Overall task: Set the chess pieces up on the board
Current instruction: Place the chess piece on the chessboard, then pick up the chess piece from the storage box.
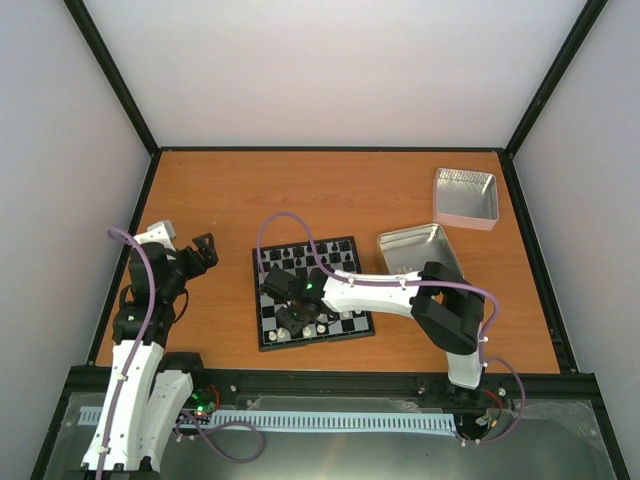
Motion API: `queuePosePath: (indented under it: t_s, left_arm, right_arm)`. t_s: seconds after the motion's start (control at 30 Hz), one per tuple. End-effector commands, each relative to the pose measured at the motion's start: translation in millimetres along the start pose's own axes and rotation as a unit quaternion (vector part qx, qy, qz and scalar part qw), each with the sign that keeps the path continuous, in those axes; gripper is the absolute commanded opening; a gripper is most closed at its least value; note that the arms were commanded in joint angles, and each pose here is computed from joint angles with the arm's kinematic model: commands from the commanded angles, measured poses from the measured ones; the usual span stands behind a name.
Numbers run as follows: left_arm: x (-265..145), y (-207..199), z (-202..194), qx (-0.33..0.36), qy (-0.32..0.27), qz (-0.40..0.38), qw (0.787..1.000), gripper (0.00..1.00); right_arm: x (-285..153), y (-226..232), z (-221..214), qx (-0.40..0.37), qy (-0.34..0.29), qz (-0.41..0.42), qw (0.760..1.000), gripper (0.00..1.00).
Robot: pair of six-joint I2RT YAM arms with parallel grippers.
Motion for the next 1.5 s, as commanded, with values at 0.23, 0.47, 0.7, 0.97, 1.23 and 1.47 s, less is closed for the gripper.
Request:
queuePosePath:
  t_s: [0.23,0.47,0.7,0.97,1.23,1.47]
  left_arm:
    - [-7,-11,11,0.011,-0.018,-0.018,1.000,1.00]
    - [-7,-11,11,0.011,-0.019,-0.019,1.000,1.00]
    - [-6,-12,11,0.012,-0.017,-0.020,1.000,1.00]
    - [-5,-12,11,0.012,-0.015,-0.020,1.000,1.00]
    - [-6,-11,11,0.012,-0.017,-0.018,1.000,1.00]
    - [-5,-11,11,0.011,-0.016,-0.017,1.000,1.00]
  right_arm:
    - [-58,-21,30,0.040,-0.100,-0.041,0.993,0.30]
    - [-78,-109,-6,0.179,-0.110,-0.138,0.968,0.31]
    - [-105,-207,-85,0.335,-0.095,-0.224,0.910,0.30]
    - [-94,-249,-147,0.417,-0.054,-0.221,0.880,0.23]
    - [-69,-255,-153,0.411,-0.017,-0.202,0.889,0.18]
    - [-54,-255,-154,0.400,0.001,-0.183,0.898,0.17]
Point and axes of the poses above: each gripper's point midway between its finger pads, its own x axis out along the fingers, its own y axis along the line the jaws close on, z = x × y, the point moved 6 cm from there along -x, back along the fingers, and after that the axes turned 14 degrees about -x, right-handed, at the moved point
